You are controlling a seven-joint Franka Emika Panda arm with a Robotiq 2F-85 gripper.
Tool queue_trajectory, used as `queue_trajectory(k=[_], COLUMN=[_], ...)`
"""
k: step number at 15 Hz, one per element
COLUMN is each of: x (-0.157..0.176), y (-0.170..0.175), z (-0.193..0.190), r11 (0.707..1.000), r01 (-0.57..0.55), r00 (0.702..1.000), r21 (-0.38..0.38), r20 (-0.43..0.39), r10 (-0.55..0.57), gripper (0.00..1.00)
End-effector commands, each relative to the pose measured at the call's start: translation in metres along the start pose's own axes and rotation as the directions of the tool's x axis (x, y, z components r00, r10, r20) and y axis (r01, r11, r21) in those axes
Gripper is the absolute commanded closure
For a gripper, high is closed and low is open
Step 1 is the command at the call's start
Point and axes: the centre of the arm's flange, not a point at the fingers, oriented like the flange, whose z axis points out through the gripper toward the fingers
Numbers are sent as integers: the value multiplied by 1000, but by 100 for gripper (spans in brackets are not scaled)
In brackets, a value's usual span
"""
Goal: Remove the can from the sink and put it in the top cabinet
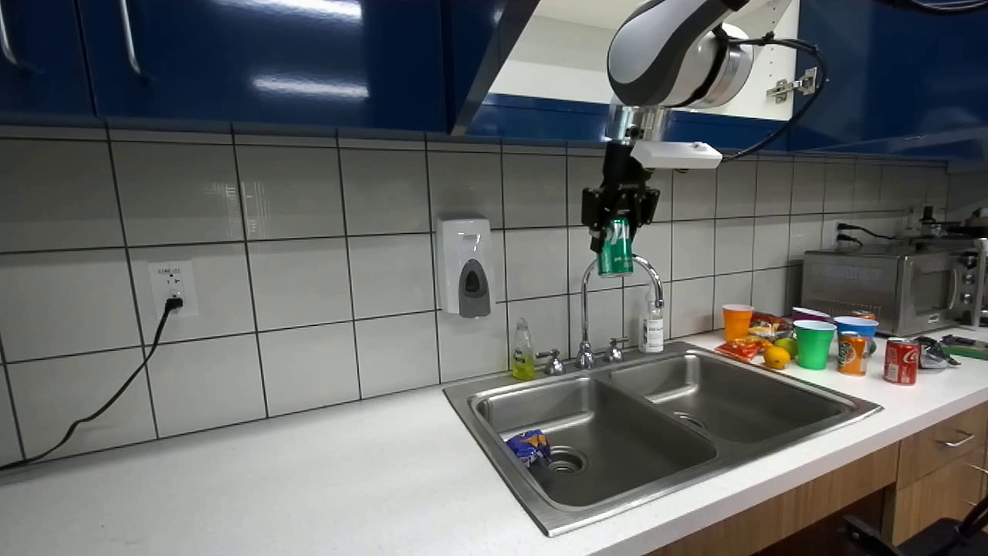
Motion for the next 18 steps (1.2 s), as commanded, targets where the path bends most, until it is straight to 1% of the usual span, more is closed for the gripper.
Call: queue_trajectory(k=[1,7,8,18], x=[1,1,0,0], y=[-1,-1,-1,-1], z=[-15,-13,0,0], r11=[1000,1000,1000,1000], r01=[13,17,2,2], r00=[1000,1000,1000,1000], r21=[-18,-18,0,0], r20=[-1,-3,-1,-1], r10=[-13,-17,-2,-2], gripper=[60,60,35,35])
